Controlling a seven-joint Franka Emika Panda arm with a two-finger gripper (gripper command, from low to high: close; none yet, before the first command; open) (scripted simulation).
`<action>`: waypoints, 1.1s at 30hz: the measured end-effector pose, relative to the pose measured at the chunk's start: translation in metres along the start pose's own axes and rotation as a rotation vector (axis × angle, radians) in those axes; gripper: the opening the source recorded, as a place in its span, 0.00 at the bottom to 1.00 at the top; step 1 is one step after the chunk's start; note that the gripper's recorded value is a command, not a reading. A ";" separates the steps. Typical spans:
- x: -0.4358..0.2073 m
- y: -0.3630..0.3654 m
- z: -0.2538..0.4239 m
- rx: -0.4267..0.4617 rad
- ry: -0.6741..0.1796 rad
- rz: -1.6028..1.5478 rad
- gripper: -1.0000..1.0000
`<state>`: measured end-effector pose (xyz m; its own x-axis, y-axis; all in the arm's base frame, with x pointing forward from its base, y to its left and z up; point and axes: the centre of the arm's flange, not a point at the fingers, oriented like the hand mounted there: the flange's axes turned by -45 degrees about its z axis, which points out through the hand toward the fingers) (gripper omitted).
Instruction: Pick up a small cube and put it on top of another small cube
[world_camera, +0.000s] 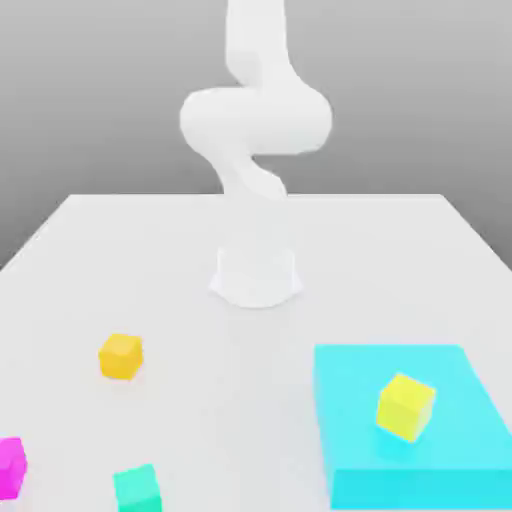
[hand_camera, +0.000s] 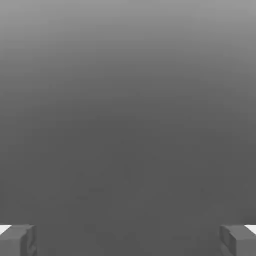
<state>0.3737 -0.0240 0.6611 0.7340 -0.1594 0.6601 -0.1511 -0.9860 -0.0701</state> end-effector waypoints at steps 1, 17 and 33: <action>-0.006 0.013 0.026 -0.027 -0.033 0.072 0.50; -0.281 0.221 0.262 -0.504 -0.418 1.237 0.50; -0.420 0.244 0.318 -0.643 -0.490 1.544 0.00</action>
<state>0.2390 -0.2127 0.1292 -0.2295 -0.9733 0.0017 -0.9733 0.2295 -0.0003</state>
